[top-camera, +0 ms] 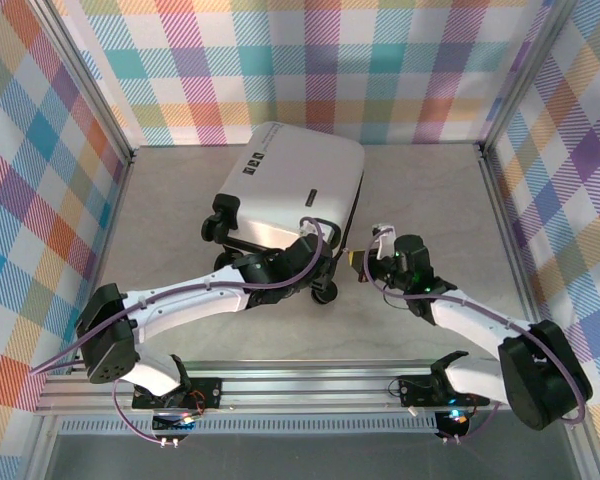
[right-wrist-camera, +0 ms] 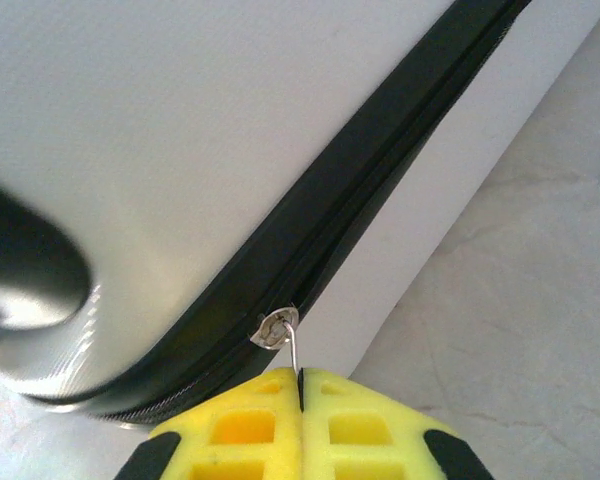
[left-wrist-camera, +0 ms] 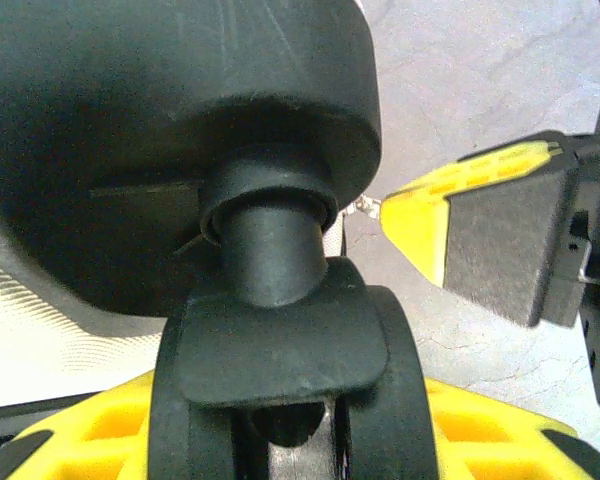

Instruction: Pack the luggage

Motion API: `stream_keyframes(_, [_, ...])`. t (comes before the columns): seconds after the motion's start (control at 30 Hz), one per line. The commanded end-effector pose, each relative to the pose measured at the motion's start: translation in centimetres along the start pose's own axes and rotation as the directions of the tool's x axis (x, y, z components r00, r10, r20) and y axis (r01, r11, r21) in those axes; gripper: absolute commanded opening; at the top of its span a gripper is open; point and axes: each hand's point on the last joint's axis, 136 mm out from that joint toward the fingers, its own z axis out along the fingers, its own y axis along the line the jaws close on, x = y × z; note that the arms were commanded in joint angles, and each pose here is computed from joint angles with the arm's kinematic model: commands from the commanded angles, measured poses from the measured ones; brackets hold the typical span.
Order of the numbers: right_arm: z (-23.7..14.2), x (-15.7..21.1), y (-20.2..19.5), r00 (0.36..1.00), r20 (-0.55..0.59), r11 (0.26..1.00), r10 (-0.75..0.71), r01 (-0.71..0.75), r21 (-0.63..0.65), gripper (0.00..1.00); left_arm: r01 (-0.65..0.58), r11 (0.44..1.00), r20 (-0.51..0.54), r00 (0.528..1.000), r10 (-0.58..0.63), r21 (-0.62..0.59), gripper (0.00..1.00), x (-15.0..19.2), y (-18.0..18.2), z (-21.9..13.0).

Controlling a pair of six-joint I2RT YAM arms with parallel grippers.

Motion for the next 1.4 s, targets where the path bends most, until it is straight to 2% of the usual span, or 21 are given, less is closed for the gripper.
stream_keyframes(0.0, [-0.1, -4.3, -2.9, 0.992, 0.123, 0.994, 0.003, -0.017, 0.110, 0.00, 0.010, 0.998, 0.185, 0.983, -0.021, 0.062, 0.12, -4.7, -1.0, -4.1])
stream_keyframes(0.4, [2.7, -7.8, -7.8, 0.987, 0.148, 0.982, 0.061, -0.086, 0.170, 0.00, -0.002, 0.998, 0.228, 0.974, -0.014, 0.070, 0.09, -4.1, -0.3, -7.5])
stream_keyframes(0.7, [5.5, -11.6, -14.8, 0.970, 0.185, 0.951, 0.154, -0.197, 0.237, 0.00, -0.012, 0.999, 0.208, 0.978, 0.000, 0.053, 0.07, -2.4, 0.6, -8.8])
stream_keyframes(0.8, [6.1, -11.9, -16.0, 0.969, 0.178, 0.950, 0.169, -0.208, 0.234, 0.00, -0.012, 0.999, 0.202, 0.979, 0.004, 0.039, 0.07, -2.1, 0.9, -8.8])
stream_keyframes(0.9, [6.4, -11.7, -15.6, 0.974, 0.161, 0.960, 0.161, -0.192, 0.205, 0.00, -0.018, 1.000, 0.196, 0.980, 0.014, 0.016, 0.06, -1.8, 1.3, -8.8])
stream_keyframes(1.0, [6.3, -11.3, -12.9, 0.980, 0.167, 0.990, 0.112, -0.124, 0.064, 0.00, -0.021, 0.999, 0.201, 0.979, 0.025, -0.025, 0.06, -2.0, 2.0, -8.9])
stream_keyframes(1.1, [6.1, -10.0, -11.2, 0.986, 0.149, 0.997, 0.080, -0.082, 0.007, 0.00, -0.019, 0.998, 0.217, 0.976, 0.033, -0.066, 0.05, -2.4, 2.6, -8.9])
stream_keyframes(1.27, [6.1, -7.2, -9.8, 0.988, 0.113, 0.995, 0.101, -0.099, -0.026, 0.00, 0.026, 0.998, 0.325, 0.946, -0.009, -0.049, 0.00, -4.4, 2.6, -10.0])
stream_keyframes(1.37, [6.1, -5.5, -9.0, 0.990, 0.097, 0.994, 0.107, -0.105, -0.024, 0.00, 0.057, 0.998, 0.412, 0.910, -0.044, -0.020, 0.00, -6.3, 2.7, -11.7])
